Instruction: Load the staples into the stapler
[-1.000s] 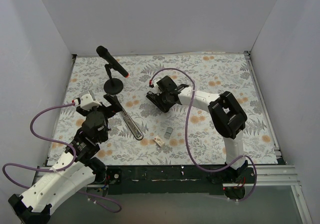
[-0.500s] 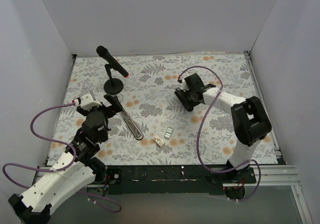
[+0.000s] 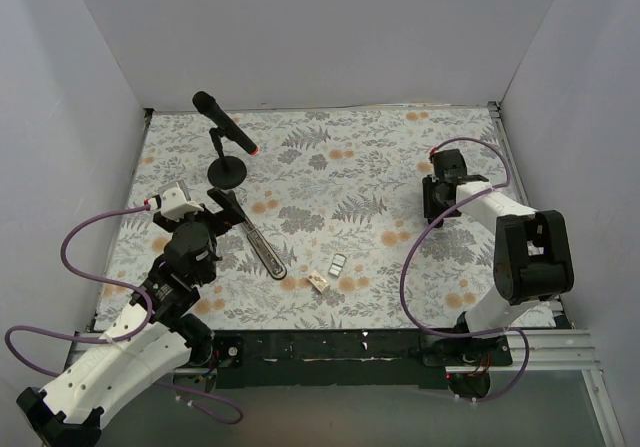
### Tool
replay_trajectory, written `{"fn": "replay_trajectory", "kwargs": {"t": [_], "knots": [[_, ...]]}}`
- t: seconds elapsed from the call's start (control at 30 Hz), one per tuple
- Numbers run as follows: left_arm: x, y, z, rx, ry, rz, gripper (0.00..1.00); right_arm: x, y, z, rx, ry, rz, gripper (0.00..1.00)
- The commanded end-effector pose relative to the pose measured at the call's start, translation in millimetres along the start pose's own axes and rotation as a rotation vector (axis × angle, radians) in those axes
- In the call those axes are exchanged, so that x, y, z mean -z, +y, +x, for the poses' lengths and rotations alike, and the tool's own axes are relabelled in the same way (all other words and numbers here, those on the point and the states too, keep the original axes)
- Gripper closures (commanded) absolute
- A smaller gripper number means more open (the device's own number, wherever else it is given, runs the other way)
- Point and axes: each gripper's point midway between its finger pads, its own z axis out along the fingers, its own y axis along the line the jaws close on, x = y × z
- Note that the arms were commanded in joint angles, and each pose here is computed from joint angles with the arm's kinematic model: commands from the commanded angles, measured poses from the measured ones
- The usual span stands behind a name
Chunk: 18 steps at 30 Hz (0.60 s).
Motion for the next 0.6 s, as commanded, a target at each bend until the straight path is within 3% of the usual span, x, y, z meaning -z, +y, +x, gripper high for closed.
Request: {"fn": "replay_trajectory", "kwargs": {"t": [0.0, 0.17, 0.27, 0.4, 0.43, 0.57], "knots": [[1.5, 3.9, -1.0, 0.002, 0.000, -0.009, 0.02, 23.8, 4.2, -23.7, -0.016, -0.068, -0.001, 0.46], [2.4, 3.5, -4.1, 0.016, -0.005, -0.005, 0.02, 74.5, 33.0, -44.9, 0.081, -0.166, -0.070, 0.42], [3.5, 4.2, -7.0, 0.026, -0.009, -0.005, 0.02, 104.5, 74.9, -50.5, 0.201, -0.241, -0.159, 0.42], [5.0, 5.6, -9.9, 0.040, -0.017, -0.004, 0.02, 138.5, 153.3, -36.9, 0.419, -0.339, -0.422, 0.40], [5.0, 5.8, -10.7, 0.043, -0.020, -0.004, 0.02, 148.3, 173.7, -24.9, 0.457, -0.311, -0.544, 0.40], [6.1, 8.2, -12.2, 0.050, -0.023, -0.009, 0.02, 155.2, 207.7, 1.5, 0.597, -0.244, -0.628, 0.39]]}}
